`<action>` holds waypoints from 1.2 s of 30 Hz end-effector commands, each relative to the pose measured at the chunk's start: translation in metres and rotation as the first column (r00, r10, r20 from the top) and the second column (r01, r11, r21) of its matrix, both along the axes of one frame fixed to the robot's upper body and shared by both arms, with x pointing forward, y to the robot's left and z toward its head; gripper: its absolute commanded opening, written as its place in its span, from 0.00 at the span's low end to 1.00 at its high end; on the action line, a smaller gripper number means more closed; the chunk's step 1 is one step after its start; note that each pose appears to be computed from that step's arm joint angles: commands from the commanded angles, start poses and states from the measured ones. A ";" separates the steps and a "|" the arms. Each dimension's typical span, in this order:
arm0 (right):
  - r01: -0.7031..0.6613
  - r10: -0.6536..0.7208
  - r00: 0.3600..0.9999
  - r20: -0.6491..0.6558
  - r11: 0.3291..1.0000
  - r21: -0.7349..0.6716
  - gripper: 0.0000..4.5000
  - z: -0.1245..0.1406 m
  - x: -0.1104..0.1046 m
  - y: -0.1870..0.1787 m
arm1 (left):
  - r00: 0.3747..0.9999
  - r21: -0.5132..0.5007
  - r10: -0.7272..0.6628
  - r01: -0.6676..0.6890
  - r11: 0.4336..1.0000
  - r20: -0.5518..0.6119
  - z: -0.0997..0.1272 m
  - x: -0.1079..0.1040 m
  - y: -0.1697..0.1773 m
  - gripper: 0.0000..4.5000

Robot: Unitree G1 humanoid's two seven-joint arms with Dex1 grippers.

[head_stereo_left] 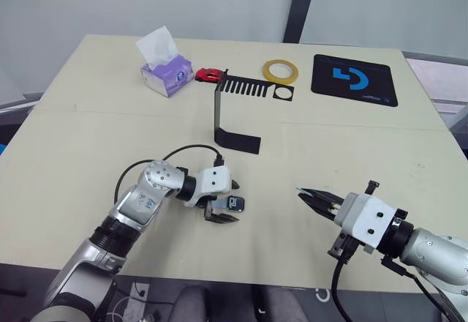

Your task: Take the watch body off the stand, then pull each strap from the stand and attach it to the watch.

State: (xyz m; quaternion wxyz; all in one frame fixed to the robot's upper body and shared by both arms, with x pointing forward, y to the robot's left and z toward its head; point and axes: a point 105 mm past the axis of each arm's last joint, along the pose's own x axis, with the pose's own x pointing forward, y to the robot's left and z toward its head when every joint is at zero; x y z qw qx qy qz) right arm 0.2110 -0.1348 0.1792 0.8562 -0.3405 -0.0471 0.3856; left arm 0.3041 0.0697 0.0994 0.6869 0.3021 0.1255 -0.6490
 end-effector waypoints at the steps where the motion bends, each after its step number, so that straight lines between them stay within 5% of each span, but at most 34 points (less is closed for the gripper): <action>1: -0.069 0.068 0.994 0.080 0.998 0.008 0.00 0.017 -0.012 0.015 | 1.000 0.030 0.006 -0.006 1.000 0.009 -0.004 -0.002 0.001 0.88; 11: -0.069 0.068 0.994 0.081 0.998 0.008 0.00 0.017 -0.011 0.015 | 1.000 0.039 0.016 -0.017 0.999 0.016 -0.003 -0.001 0.002 0.88; 18: -0.074 0.073 0.994 0.087 0.997 0.007 0.00 0.018 -0.009 0.015 | 0.999 0.066 0.034 -0.034 0.997 0.011 -0.009 0.000 0.005 0.38; 29: -0.136 0.147 0.980 0.135 0.987 -0.085 0.00 0.018 -0.004 0.021 | 0.963 -0.032 0.129 -0.141 0.990 -0.235 0.018 0.002 0.001 0.38; 36: -0.199 0.243 0.955 0.172 0.950 -0.239 0.00 0.015 0.017 0.036 | 0.879 -0.089 0.119 -0.179 0.980 -0.462 0.046 -0.005 -0.008 0.38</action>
